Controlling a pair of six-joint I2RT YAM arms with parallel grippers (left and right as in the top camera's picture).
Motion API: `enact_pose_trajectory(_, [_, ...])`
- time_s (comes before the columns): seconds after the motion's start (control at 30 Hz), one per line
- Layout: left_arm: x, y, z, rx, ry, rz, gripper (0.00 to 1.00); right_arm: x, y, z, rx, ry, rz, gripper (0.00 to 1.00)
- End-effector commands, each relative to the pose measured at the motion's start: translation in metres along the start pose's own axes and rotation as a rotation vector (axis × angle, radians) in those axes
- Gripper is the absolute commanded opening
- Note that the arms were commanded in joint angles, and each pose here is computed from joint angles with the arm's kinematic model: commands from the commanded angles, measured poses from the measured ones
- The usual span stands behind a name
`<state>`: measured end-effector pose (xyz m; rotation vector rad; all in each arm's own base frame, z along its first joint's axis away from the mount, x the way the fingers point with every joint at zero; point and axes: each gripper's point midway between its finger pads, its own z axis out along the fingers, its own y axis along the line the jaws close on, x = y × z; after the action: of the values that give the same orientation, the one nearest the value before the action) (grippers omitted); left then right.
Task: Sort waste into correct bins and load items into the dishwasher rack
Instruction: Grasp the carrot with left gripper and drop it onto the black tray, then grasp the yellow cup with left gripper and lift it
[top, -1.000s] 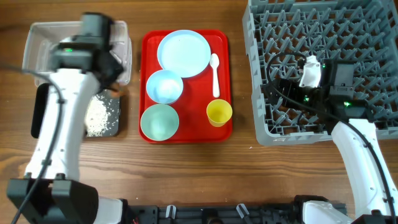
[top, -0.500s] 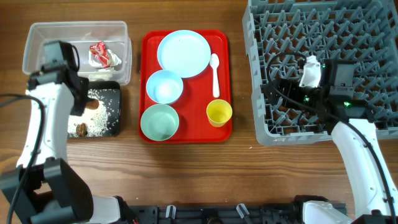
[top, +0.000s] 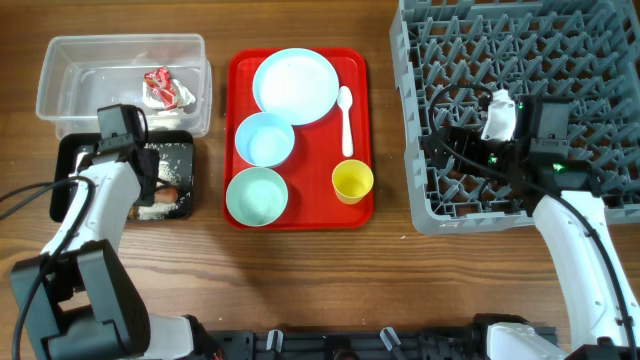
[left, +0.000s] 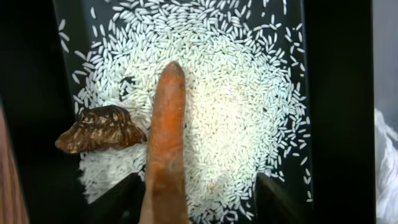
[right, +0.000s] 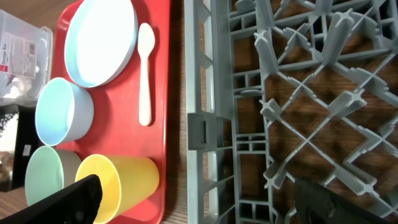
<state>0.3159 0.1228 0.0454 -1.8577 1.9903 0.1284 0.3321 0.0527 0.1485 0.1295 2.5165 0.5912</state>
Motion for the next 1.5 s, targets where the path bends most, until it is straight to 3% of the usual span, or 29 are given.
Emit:
enact_pose_trajectory(0.0, [-0.005, 0.001, -0.003, 0.003, -0.017, -0.004, 0.61, -0.007, 0.004, -0.002, -0.014, -0.013, 0.001, 1.00])
enact_pose_trajectory(0.17, [-0.014, -0.015, -0.028, 0.089, -0.031, 0.128, 0.61, -0.008, 0.004, -0.002, -0.014, -0.014, 0.000, 1.00])
enact_pose_trajectory(0.3, [-0.003, -0.047, -0.077, 0.322, 0.045, 0.362, 0.65, -0.009, 0.004, -0.002, -0.015, -0.019, -0.001, 1.00])
enact_pose_trajectory(0.4, [0.025, -0.073, -0.129, 0.601, 0.176, 0.477, 0.78, -0.011, 0.005, -0.002, -0.017, -0.026, -0.005, 1.00])
enact_pose_trajectory(0.5, [0.058, -0.092, -0.176, 0.840, 0.260, 0.634, 0.81, -0.012, 0.005, -0.002, -0.018, -0.033, -0.008, 1.00])
enact_pose_trajectory(0.67, [0.125, -0.105, -0.206, 0.976, 0.316, 0.865, 0.80, -0.013, 0.005, -0.002, -0.019, -0.037, -0.010, 1.00])
enact_pose_trajectory(0.87, [0.216, -0.114, -0.226, 1.010, 0.379, 1.165, 0.79, -0.014, 0.005, -0.002, -0.020, -0.040, -0.011, 1.00])
enact_pose_trajectory(0.97, [0.269, -0.112, -0.216, 0.955, 0.396, 1.367, 0.80, -0.013, 0.005, -0.002, -0.019, -0.036, -0.009, 1.00])
enact_pose_trajectory(1.1, [0.316, -0.101, -0.185, 0.875, 0.477, 1.472, 0.81, -0.012, 0.005, -0.002, -0.018, -0.030, -0.007, 1.00])
enact_pose_trajectory(1.33, [0.348, -0.078, -0.164, 0.846, 0.552, 1.612, 0.80, -0.012, 0.005, -0.002, -0.017, -0.031, -0.008, 1.00])
enact_pose_trajectory(1.47, [0.348, -0.069, -0.156, 0.806, 0.564, 1.649, 0.73, -0.012, 0.005, -0.002, -0.018, -0.033, -0.008, 1.00])
